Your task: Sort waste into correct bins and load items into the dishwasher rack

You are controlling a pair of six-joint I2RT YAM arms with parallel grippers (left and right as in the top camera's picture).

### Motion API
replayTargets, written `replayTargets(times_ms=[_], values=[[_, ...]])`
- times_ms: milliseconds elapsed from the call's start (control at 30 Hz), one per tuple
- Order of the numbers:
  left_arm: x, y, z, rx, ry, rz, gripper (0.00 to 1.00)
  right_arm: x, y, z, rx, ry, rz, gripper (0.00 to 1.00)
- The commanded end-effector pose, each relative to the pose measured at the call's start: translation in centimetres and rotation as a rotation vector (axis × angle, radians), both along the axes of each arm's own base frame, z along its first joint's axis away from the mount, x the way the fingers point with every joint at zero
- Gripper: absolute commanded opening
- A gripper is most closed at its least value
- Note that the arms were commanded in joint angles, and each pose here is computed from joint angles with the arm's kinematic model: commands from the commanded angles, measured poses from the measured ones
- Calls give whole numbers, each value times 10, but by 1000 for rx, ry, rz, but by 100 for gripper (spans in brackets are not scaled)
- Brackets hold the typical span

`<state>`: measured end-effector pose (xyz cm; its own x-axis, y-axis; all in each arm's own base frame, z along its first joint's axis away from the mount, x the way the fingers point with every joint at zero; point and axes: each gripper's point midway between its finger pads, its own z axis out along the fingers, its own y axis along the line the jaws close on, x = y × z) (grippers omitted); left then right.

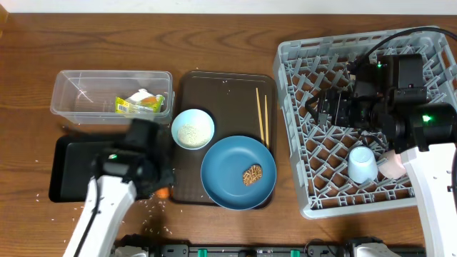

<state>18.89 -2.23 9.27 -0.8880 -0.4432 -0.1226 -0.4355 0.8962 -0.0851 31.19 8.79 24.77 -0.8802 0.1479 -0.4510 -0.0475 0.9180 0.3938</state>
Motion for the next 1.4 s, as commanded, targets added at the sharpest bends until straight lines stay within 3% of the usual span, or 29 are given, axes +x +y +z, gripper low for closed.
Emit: replayTargets(times_ms=[0,233,433,467,500,633,667,767,900,1033,1200,1300,1367], values=[[9,42,14,105,-67,213,19,-1,4,0,-2,1,15,94],[17,88,-13,83,-103,653,19,-3,4,-2,-3,12,15,94],[52,89,-26,-23,-177,772,19,-3,4,-1,-3,9,15,94],[55,87,-28,-39,-174,776,27,-3,4,-2,-3,11,15,94],[57,86,-31,-46,-168,774,43,-4,4,-2,-3,14,15,94],[57,86,-37,-42,-146,772,62,-8,3,-4,-9,30,22,94],[57,86,-37,-40,-147,762,63,-8,3,-5,-13,30,26,95],[61,80,-31,-72,-165,704,74,-8,3,-5,-16,26,34,95],[70,62,-4,-157,-222,542,74,-8,3,-5,-16,26,34,95],[84,46,38,-156,-345,344,74,-7,3,-4,-15,23,34,95],[95,-2,79,-107,-478,-62,74,-5,4,-2,-14,10,33,98],[91,-35,77,-73,-479,-299,74,-4,4,-2,-13,6,33,99],[90,-46,69,-31,-451,-366,74,-4,4,-2,-13,5,33,99]])
